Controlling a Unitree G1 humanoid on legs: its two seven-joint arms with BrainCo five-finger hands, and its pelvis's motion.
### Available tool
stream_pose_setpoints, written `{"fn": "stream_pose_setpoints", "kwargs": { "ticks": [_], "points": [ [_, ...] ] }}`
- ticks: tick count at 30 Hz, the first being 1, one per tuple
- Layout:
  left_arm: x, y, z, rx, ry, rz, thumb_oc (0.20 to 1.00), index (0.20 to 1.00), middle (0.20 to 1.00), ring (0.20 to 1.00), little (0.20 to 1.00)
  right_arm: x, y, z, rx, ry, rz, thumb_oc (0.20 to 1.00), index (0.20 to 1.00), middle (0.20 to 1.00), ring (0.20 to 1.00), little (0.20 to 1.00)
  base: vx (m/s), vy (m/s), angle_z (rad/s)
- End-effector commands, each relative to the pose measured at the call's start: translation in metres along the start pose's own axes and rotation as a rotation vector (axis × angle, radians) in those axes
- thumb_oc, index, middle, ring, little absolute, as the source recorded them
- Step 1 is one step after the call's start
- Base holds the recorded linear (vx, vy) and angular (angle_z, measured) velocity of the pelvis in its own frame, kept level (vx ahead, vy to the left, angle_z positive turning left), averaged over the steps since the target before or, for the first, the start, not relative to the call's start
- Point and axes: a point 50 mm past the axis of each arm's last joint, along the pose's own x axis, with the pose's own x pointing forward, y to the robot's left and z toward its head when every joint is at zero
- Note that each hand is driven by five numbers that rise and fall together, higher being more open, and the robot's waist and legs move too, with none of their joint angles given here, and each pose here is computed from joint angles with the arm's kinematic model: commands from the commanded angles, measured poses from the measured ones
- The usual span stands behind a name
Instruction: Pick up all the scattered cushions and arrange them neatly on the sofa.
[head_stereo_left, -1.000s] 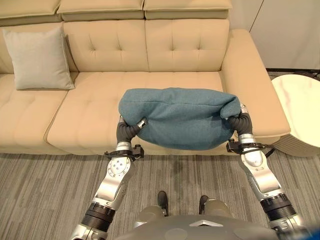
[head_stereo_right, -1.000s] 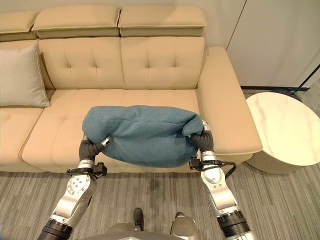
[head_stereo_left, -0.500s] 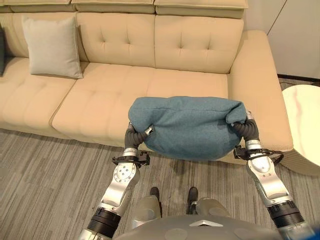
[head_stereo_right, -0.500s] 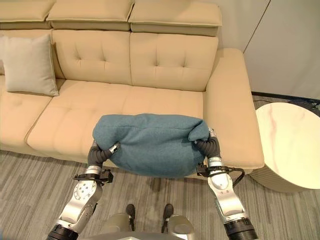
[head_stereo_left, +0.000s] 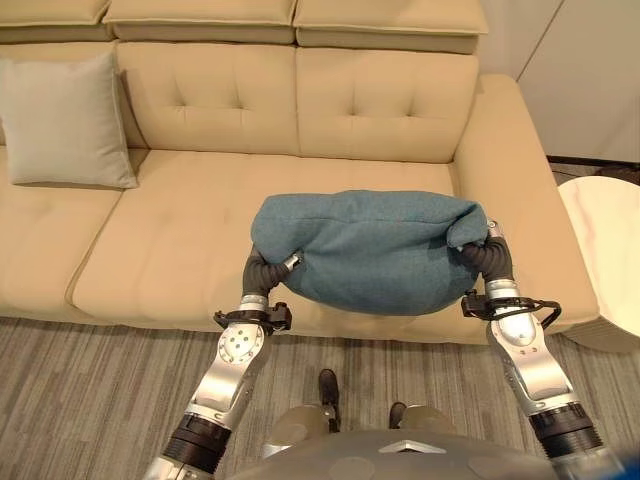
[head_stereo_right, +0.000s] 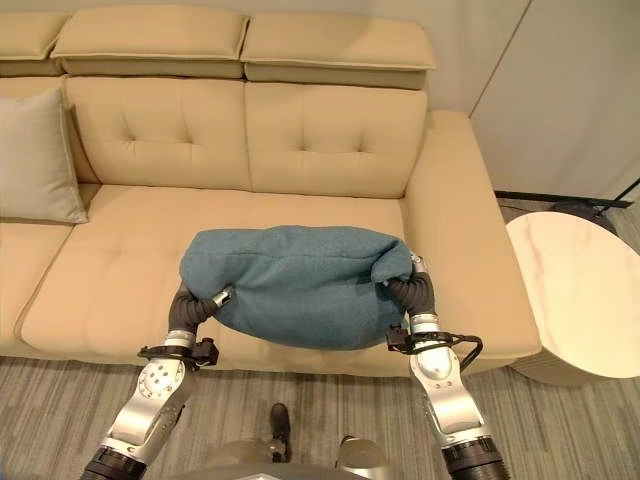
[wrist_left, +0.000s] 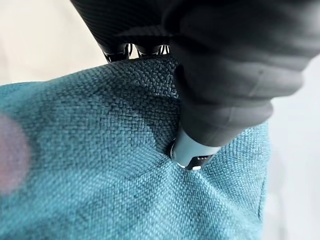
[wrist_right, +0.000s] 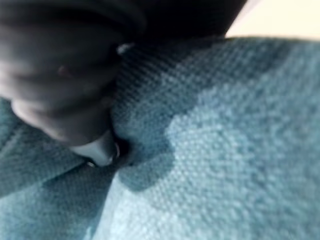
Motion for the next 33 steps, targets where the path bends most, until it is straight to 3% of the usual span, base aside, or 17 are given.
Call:
{"fn": "stream_pose_setpoints", "kwargs": {
  "ticks": [1, 17, 33],
  "points": [
    [0.002, -0.008, 0.037, -0.053, -0.216, -0.046, 0.200, 0.200, 0.200, 0.200, 0.200, 0.021, 0.006, 0.057, 0.083, -0.303, 0.022, 0.200, 0.200, 0.200, 0.200, 0.200, 0.13, 0.049, -0.27],
    [0.008, -0.026, 0.041, -0.123, -0.228, -0.107, 0.200, 0.200, 0.200, 0.200, 0.200, 0.017, -0.018, 0.046, 0.040, -0.254, -0.047, 0.200, 0.200, 0.200, 0.200, 0.200, 0.15, -0.113, 0.10],
    [0.014, -0.006, 0.056, -0.037, -0.302, -0.023, 0.200, 0.200, 0.200, 0.200, 0.200, 0.029, -0.016, 0.059, -0.020, -0.301, -0.047, 0.200, 0.200, 0.200, 0.200, 0.200, 0.14, 0.127, -0.31]
  ]
}}
